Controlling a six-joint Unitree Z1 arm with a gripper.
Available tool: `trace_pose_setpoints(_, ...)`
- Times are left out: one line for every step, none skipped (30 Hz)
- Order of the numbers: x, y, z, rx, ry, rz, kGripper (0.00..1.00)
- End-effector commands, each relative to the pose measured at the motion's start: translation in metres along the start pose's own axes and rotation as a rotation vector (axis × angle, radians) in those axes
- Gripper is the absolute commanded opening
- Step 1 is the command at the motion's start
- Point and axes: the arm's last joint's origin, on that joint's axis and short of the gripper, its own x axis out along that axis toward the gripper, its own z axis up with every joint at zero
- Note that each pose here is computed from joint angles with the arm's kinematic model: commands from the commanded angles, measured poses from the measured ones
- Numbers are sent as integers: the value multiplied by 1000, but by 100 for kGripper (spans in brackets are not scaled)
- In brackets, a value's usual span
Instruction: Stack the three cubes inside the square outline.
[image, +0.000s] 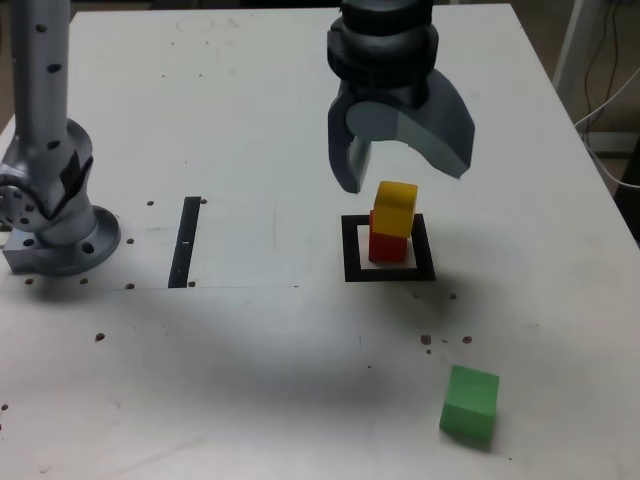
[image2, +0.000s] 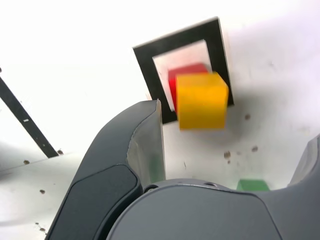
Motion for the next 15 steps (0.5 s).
trace_pose_setpoints(-5, -9, 3, 22, -2, 4, 100)
trace_pose_setpoints(-7, -13, 4, 32, -3, 4, 100)
trace_pose_setpoints(-9, -18, 5, 44, -5, 5, 100)
trace_pose_setpoints(-10, -22, 7, 53, -5, 6, 100)
trace_pose_setpoints(-10, -25, 8, 62, -6, 6, 100)
trace_pose_setpoints(-11, -29, 9, 70, -6, 6, 100)
trace_pose_setpoints(-11, -33, 11, 78, -6, 5, 100)
trace_pose_setpoints(-11, -37, 12, 86, -5, 5, 100)
trace_pose_setpoints(-11, -41, 14, 94, -4, 4, 100)
trace_pose_setpoints(-11, -46, 16, 102, -2, 3, 100)
trace_pose_setpoints(-11, -50, 18, 111, 0, 3, 100)
trace_pose_setpoints(-10, -56, 20, 120, 2, 2, 100)
trace_pose_setpoints(-10, -61, 22, 129, 4, 1, 100)
trace_pose_setpoints(-10, -66, 24, 138, 6, 0, 100)
trace_pose_setpoints(-9, -72, 26, 146, 8, -1, 100)
